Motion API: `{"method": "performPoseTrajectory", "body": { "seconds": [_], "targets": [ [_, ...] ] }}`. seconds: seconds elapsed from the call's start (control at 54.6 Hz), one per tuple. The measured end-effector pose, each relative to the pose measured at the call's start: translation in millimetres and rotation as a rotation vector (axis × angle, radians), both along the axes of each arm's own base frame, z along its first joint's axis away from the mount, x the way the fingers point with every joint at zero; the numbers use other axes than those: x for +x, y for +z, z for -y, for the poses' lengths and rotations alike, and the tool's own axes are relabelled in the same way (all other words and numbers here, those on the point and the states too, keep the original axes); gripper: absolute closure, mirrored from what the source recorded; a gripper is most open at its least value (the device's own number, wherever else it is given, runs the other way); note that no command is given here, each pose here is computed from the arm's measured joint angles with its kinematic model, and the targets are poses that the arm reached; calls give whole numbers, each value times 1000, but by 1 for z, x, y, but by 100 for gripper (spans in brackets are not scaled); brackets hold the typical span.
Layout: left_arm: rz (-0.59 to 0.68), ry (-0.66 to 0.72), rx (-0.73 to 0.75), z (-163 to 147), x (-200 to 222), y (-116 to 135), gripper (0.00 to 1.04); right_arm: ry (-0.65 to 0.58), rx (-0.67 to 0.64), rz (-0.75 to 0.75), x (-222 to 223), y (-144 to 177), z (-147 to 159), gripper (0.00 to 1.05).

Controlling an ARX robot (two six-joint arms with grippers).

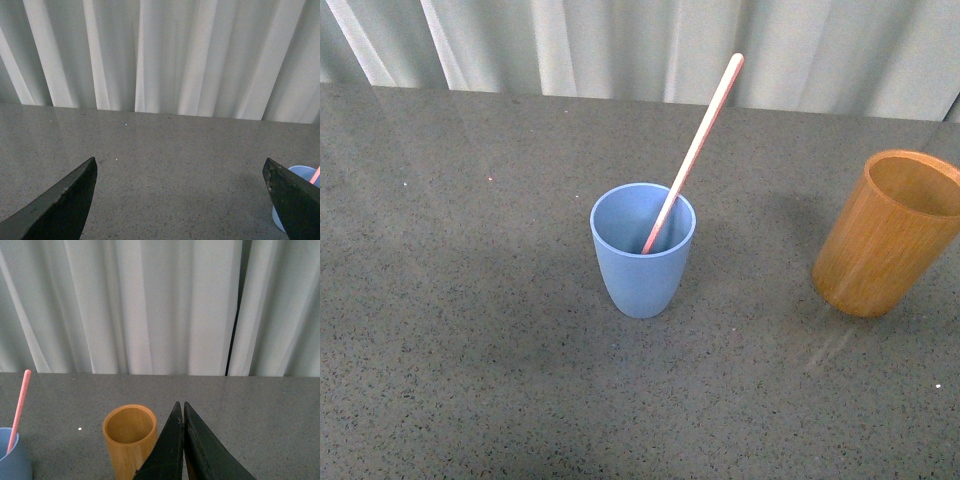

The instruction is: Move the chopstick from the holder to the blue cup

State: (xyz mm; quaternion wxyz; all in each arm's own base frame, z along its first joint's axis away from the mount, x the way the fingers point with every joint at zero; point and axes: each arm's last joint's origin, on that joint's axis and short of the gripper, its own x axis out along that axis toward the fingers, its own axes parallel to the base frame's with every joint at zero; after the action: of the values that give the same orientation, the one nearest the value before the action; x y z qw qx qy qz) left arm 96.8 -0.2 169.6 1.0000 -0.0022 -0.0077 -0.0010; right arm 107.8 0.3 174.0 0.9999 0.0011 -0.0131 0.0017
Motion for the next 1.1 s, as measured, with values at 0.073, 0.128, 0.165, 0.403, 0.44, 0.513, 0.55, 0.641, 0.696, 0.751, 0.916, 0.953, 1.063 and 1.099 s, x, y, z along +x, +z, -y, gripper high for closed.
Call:
{"method": "performPoseTrajectory", "body": {
  "seconds": [0.073, 0.128, 0.165, 0.403, 0.44, 0.513, 0.55, 0.641, 0.696, 0.751, 0.916, 0.953, 1.063, 1.099],
  "targets": [
    [0, 0, 0, 0, 0, 0, 7, 0, 0, -31, -6, -4, 0, 104],
    [0, 1, 0, 0, 0, 0, 7, -1, 1, -27, -9, -4, 0, 104],
    [0, 0, 0, 0, 0, 0, 7, -2, 1, -9, -11, -3, 0, 104],
    [1, 0, 0, 0, 0, 0, 7, -2, 0, -6, -11, -3, 0, 104],
    [1, 0, 0, 0, 0, 0, 7, -2, 1, -6, -11, -3, 0, 104],
    [1, 0, 0, 0, 0, 0, 7, -2, 1, -6, -11, -3, 0, 104],
    [1, 0, 0, 0, 0, 0, 7, -2, 1, -6, -11, -3, 0, 104],
    [1, 0, 0, 0, 0, 0, 7, -2, 0, -6, -11, -3, 0, 102],
    [1, 0, 0, 0, 0, 0, 7, -2, 0, -6, -11, -3, 0, 92],
    [1, 0, 0, 0, 0, 0, 7, -2, 0, -6, -11, -3, 0, 79],
    [1, 0, 0, 0, 0, 0, 7, -2, 0, -6, -11, -3, 0, 50],
    [1, 0, 0, 0, 0, 0, 7, -2, 0, -6, -11, -3, 0, 44],
    [1, 0, 0, 0, 0, 0, 7, -2, 0, -6, -11, -3, 0, 28],
    [1, 0, 0, 0, 0, 0, 7, -2, 0, -6, -11, -3, 0, 21]
  ]
}}
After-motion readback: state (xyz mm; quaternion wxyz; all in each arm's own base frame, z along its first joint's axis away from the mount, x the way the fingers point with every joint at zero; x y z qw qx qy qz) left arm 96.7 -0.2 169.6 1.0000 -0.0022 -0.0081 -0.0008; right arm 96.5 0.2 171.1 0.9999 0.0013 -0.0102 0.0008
